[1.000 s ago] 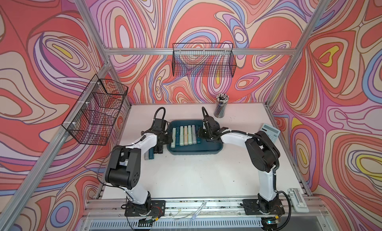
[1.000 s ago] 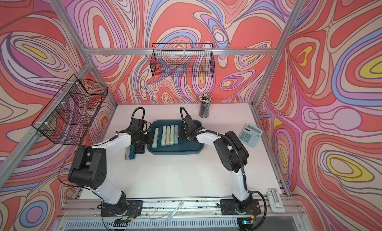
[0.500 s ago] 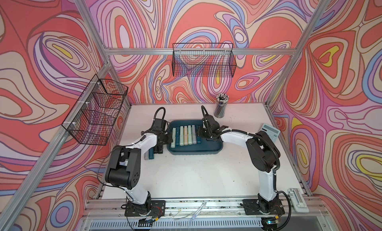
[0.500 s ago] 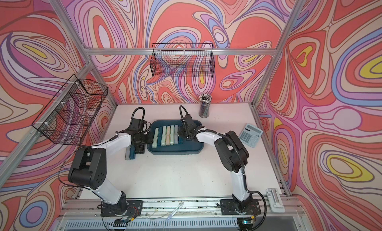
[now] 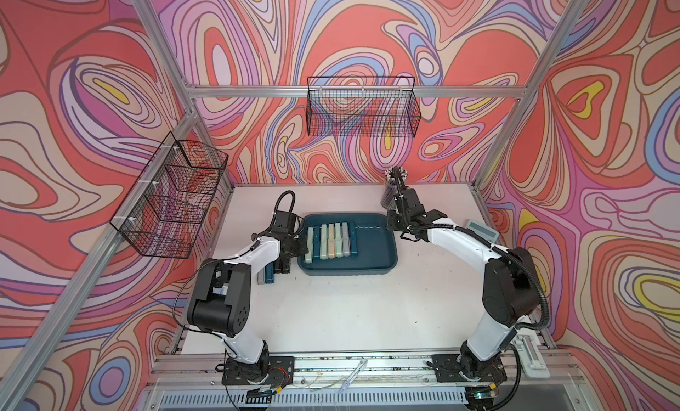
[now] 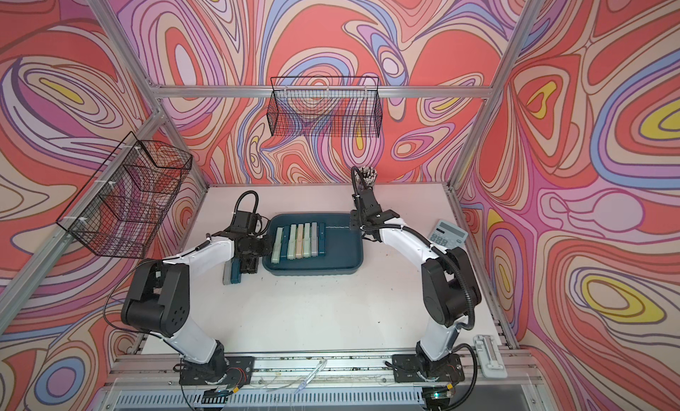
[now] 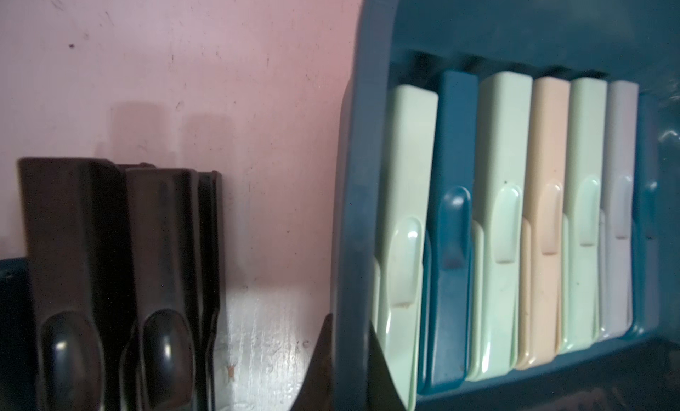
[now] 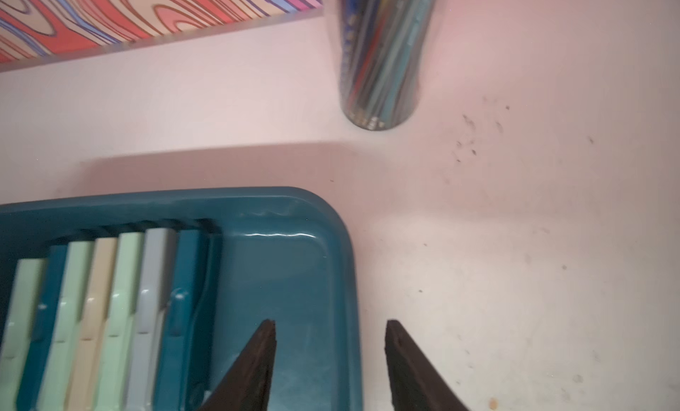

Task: Put the pruning pliers into the storage box
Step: Place the pruning pliers in the storage box, then adjust the storage box at the center of the board.

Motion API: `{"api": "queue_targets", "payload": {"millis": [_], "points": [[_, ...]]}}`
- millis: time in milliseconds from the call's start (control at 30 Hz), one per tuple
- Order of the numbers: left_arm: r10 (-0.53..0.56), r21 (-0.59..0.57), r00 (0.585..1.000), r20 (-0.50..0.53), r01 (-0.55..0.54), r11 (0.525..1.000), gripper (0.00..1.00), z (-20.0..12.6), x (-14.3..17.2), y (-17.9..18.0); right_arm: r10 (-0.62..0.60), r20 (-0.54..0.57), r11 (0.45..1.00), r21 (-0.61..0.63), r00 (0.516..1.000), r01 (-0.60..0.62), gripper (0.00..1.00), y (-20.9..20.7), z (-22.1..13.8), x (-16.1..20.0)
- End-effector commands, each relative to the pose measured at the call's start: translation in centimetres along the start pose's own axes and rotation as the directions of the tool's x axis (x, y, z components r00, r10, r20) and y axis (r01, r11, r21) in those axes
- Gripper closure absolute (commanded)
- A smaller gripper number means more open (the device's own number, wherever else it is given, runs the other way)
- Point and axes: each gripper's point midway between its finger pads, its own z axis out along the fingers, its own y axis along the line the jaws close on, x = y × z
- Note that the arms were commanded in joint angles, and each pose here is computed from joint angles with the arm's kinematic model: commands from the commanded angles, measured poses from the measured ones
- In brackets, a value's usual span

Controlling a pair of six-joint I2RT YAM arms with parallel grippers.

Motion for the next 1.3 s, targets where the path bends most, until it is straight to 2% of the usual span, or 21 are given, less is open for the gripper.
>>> {"api": "queue_targets", "payload": {"millis": [0,200,267,367,533,733,833,1000,1267], "points": [[0.02,0.096,0.995,0.103,-0.03,0.995,1.0,-1.4,-2.7,-2.7,-0.079,-0.142,0.995,0.041,0.987,0.086,0.5,-1.3,1.5,4.6],[0.035,0.098,0.994,0.103,-0.045,0.994,1.0,-1.6,-2.6,-3.4,-0.058,-0.171,0.996,0.055,0.984,0.069,0.53,-2.7,3.3,6.5],[0.042,0.096,0.994,0.096,-0.052,0.994,1.0,-1.5,-2.4,-3.6,-0.053,-0.177,0.997,0.039,0.983,0.061,0.57,-2.6,3.8,6.8],[0.047,0.091,0.995,0.092,-0.056,0.994,0.98,-1.5,-2.3,-3.7,-0.05,-0.183,0.997,0.042,0.982,0.058,0.68,-2.8,4.5,7.3],[0.058,0.078,0.993,0.106,-0.066,0.995,0.85,-2.4,-2.6,-3.6,-0.026,-0.182,0.998,0.054,0.983,0.036,0.85,-4.1,4.8,7.6],[0.051,0.072,0.99,0.129,-0.06,0.996,0.67,-3.6,-3.1,-3.7,-0.007,-0.186,0.997,0.068,0.982,0.02,0.92,-6.1,4.4,8.0],[0.051,0.047,0.992,0.114,-0.056,0.997,0.57,-4.4,-2.8,-3.3,0.006,-0.172,0.996,0.084,0.985,0.009,0.94,-7.4,3.8,7.8],[0.05,0.0,0.995,0.092,-0.05,0.999,0.52,-5.8,-1.4,-2.2,0.021,-0.125,0.99,0.138,0.992,-0.004,0.94,-10.1,2.1,6.4],[-0.049,-0.035,0.999,-0.024,0.048,0.998,0.48,-6.0,4.9,0.2,0.019,-0.097,0.993,0.119,0.995,-0.007,0.94,-10.6,1.3,5.4]]}}
